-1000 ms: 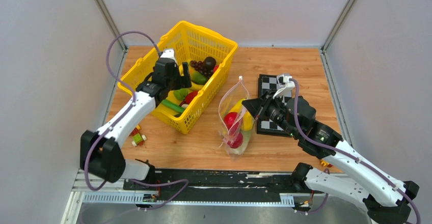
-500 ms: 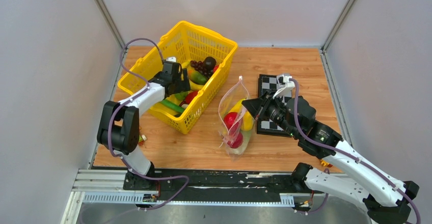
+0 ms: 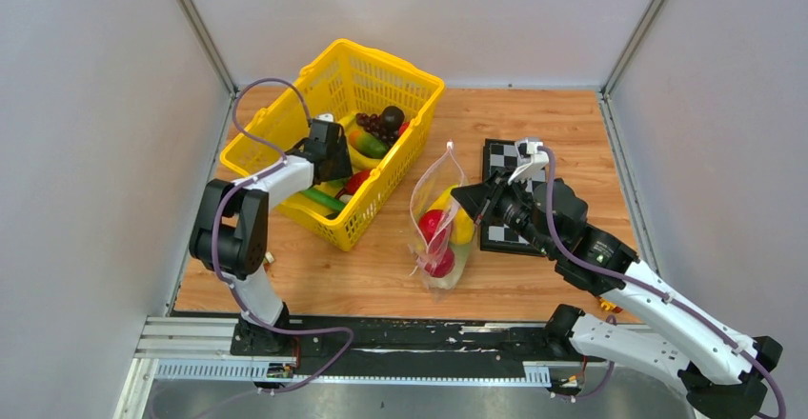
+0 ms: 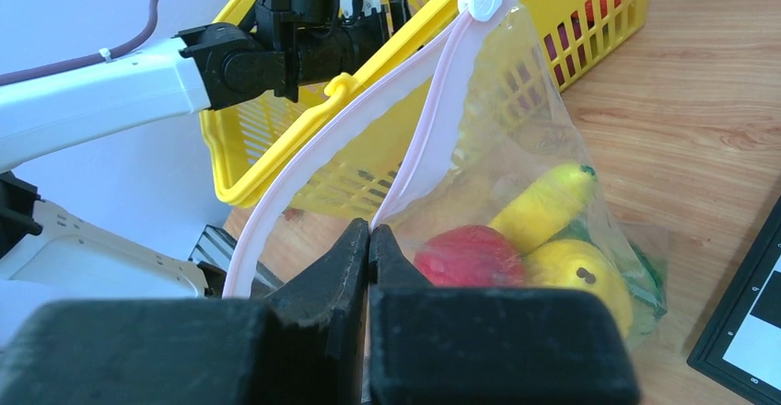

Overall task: Place the food in the zip-top bag and seal the zipper
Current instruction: Pick up the fake fruit from the bin, then place the fake fruit in the zipper food storage bag.

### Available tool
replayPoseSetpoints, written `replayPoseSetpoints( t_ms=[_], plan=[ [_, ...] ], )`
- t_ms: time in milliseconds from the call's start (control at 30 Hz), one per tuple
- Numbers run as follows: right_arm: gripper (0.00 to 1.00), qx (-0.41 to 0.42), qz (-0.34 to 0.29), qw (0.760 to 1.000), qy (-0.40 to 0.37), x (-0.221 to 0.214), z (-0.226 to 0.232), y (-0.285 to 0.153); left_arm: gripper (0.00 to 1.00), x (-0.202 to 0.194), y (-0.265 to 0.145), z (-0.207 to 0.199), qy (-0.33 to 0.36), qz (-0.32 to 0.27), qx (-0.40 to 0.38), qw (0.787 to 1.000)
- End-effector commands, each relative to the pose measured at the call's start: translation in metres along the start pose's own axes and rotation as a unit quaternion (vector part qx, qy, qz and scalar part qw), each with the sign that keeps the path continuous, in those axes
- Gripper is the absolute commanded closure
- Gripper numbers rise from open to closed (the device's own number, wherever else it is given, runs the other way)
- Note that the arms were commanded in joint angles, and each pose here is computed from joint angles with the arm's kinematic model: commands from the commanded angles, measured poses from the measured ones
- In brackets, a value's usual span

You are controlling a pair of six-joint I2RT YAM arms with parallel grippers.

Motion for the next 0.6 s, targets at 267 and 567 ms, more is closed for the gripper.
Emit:
replayPoseSetpoints(
  t_ms=[267, 567],
  plan=[
    [1.00, 0.017, -0.023, 1.000, 0.008, 0.012, 0.007, -0.001, 0.67, 0.036, -0.081, -0.004, -0.018, -0.092, -0.072, 0.993],
    [1.00, 0.016, -0.024, 1.000, 0.010, 0.012, 0.007, -0.003, 0.69, 0.042, -0.156, -0.029, -0.033, -0.100, -0.242, 0.964]
  ],
)
Point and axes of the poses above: each gripper's point midway between its finger pads, its own y axis out along the fingers, its own z axis along the line the jaws close on, x = y × z, the point moved 6 cm from there along -y, back along the fingers, and after that the axes turned 14 degrees about -y, right-handed, at the moved point
